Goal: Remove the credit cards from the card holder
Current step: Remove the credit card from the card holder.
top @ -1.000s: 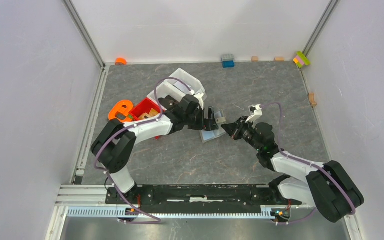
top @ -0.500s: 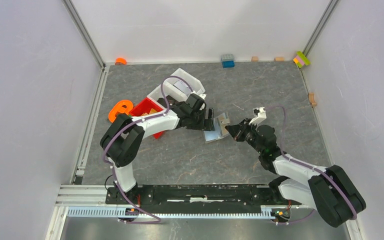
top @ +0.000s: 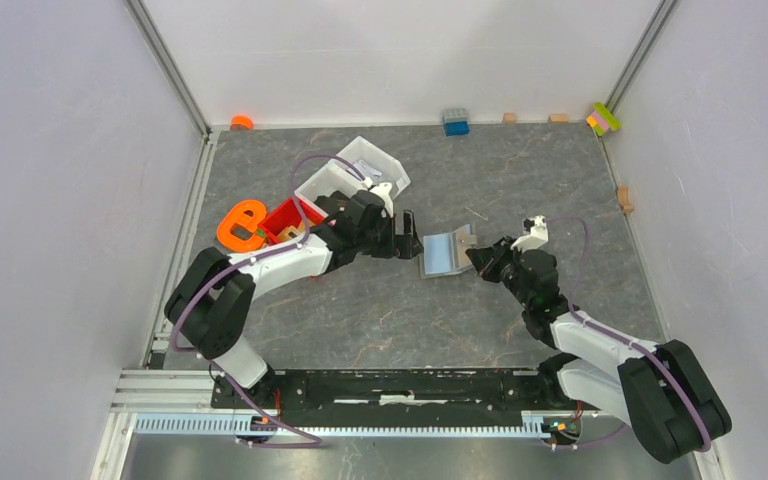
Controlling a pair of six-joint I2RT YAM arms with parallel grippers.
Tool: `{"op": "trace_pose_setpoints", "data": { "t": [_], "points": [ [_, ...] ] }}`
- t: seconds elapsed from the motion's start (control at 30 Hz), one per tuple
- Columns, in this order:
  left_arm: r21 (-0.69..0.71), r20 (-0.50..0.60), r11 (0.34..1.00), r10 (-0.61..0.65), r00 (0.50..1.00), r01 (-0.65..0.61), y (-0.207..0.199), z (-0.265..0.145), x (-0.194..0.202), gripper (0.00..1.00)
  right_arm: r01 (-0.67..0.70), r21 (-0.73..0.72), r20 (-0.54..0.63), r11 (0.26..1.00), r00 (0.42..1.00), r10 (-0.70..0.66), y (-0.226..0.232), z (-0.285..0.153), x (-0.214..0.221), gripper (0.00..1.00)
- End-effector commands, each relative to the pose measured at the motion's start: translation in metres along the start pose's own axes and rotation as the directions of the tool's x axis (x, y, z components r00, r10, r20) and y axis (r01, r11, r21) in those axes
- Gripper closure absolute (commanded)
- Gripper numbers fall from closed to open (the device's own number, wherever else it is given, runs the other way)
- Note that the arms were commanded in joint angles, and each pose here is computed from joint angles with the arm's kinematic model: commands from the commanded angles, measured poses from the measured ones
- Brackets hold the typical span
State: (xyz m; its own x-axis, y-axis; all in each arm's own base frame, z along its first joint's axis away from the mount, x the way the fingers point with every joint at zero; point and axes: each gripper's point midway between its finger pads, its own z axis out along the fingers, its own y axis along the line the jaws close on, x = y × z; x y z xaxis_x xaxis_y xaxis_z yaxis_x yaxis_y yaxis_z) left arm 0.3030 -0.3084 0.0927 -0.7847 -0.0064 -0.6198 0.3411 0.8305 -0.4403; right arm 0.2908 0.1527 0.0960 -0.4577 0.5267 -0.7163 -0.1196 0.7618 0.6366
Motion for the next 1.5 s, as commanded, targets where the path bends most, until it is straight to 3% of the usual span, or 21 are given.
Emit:
{"op": "trace_pose_setpoints", "data": {
  "t": [0.0,0.27,0.4,0.57,0.77,0.9,1.07,1.2,1.27,1.47],
  "points": [
    [0.241,0.065,0.970,-0.014,0.998,-0.002,-0.044,-0.007,-0.015,0.00,-0.012,-0.145,0.051,0.989,0.999,0.019,0.030,-0.003,-0.015,1.00],
    [0.282,0.083,0.959,-0.038,0.996,0.013,-0.049,-0.012,-0.017,0.00,-0.023,-0.310,0.082,0.950,0.995,0.051,0.060,-0.016,-0.022,1.00],
    [0.312,0.078,0.946,-0.113,0.990,0.084,-0.041,-0.013,-0.021,0.00,-0.016,-0.343,0.116,0.939,0.991,0.060,0.066,-0.023,-0.028,1.00],
    [0.461,0.024,0.867,-0.223,0.975,0.187,-0.043,-0.014,-0.025,0.00,-0.016,-0.379,0.147,0.925,0.986,0.078,0.071,-0.031,-0.033,0.99],
    [0.594,-0.003,0.786,-0.212,0.977,0.172,-0.066,-0.023,-0.026,0.01,-0.023,-0.409,0.139,0.912,0.986,0.087,0.077,-0.033,-0.033,0.99],
    [0.618,-0.004,0.770,-0.195,0.981,0.156,-0.073,-0.026,-0.025,0.17,-0.024,-0.468,0.124,0.883,0.988,0.093,0.088,-0.037,-0.032,0.99],
    [0.667,0.002,0.731,-0.196,0.981,0.145,-0.082,-0.033,-0.028,0.60,-0.023,-0.534,0.083,0.845,0.993,0.080,0.100,-0.038,-0.026,0.94],
    [0.655,0.030,0.745,-0.192,0.981,0.126,-0.079,-0.037,-0.031,0.93,-0.002,-0.567,0.061,0.824,0.997,0.044,0.108,-0.037,-0.022,0.85],
    [0.641,0.048,0.759,-0.190,0.981,0.116,-0.077,-0.038,-0.032,0.98,0.014,-0.574,0.050,0.819,0.999,0.019,0.109,-0.036,-0.020,0.80],
    [0.599,0.092,0.795,-0.183,0.979,0.092,-0.070,-0.042,-0.035,0.98,0.028,-0.549,0.024,0.835,1.000,-0.019,0.104,-0.029,-0.015,0.74]
  ]
}}
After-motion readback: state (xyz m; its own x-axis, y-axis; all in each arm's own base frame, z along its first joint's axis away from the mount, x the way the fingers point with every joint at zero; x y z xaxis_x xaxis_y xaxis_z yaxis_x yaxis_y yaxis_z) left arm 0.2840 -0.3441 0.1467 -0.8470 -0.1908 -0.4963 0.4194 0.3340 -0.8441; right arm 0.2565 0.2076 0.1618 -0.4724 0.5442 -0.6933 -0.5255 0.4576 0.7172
